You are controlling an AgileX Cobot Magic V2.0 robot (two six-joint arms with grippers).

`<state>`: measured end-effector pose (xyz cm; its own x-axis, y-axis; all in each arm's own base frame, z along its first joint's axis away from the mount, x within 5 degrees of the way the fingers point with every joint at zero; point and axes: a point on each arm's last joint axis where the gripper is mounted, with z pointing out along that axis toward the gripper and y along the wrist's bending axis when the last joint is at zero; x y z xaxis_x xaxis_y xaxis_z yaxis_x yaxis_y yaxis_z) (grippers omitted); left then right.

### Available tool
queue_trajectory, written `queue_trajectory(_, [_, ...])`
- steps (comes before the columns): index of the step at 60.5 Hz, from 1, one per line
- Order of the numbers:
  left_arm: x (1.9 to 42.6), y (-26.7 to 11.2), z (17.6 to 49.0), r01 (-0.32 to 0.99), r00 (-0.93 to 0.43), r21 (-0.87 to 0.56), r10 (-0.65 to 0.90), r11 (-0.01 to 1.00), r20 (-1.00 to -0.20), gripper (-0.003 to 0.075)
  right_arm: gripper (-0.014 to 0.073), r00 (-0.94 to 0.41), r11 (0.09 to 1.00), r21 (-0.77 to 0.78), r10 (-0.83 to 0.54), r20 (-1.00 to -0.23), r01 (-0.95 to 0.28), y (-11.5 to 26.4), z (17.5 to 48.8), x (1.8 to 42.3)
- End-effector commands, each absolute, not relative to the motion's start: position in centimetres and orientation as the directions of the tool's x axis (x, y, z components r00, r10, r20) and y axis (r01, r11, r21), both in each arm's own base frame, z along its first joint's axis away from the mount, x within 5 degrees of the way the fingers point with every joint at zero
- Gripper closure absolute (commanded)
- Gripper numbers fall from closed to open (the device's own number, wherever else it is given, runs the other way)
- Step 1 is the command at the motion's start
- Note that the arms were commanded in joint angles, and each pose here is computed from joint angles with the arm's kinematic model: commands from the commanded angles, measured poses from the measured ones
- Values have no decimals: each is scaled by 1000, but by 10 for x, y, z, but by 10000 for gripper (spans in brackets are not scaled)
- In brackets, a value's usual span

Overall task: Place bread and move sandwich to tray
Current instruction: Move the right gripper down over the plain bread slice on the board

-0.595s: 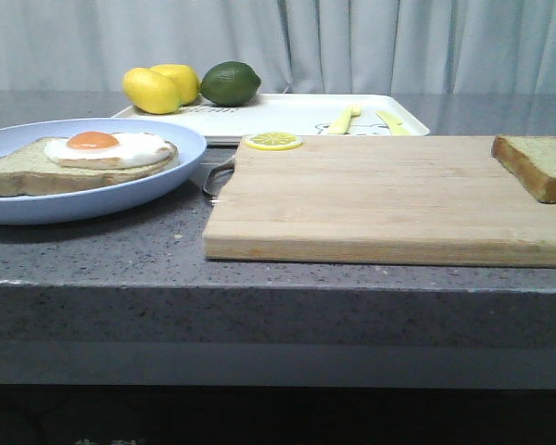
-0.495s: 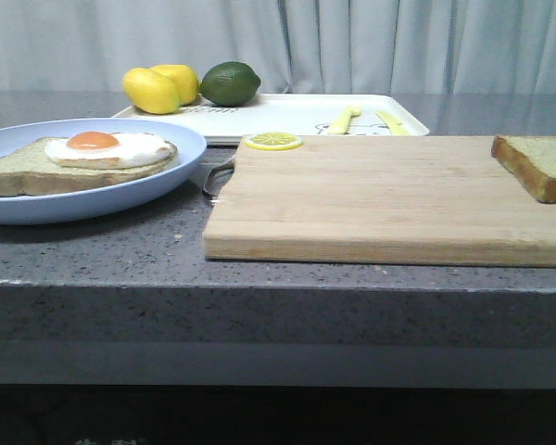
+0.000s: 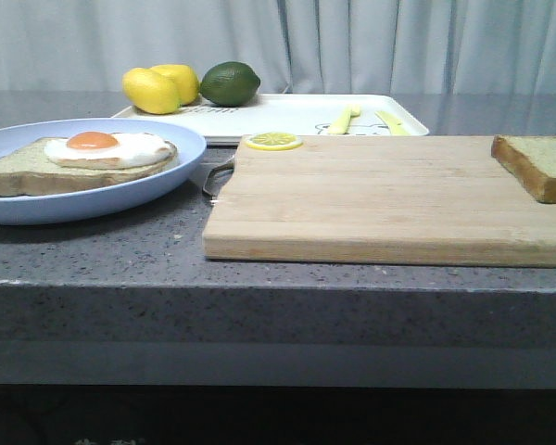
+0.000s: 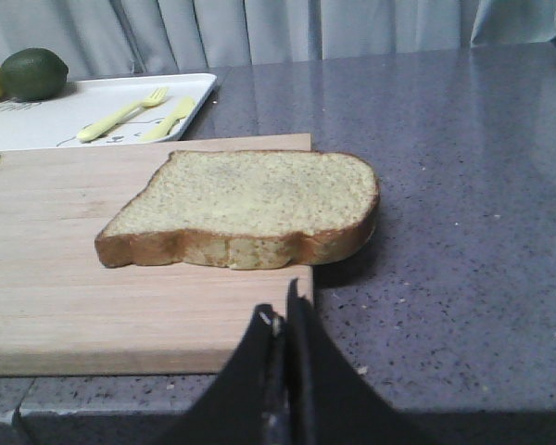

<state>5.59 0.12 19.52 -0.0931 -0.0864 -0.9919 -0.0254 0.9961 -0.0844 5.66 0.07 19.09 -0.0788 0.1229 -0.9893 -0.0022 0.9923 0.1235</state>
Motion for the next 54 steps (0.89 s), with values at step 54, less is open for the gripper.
queue_trajectory(54, [53, 0, 219, -11, 168, 55, 56, 998, -984, 741, 656, 108, 992, 124, 126, -986, -19, 0, 208, 55])
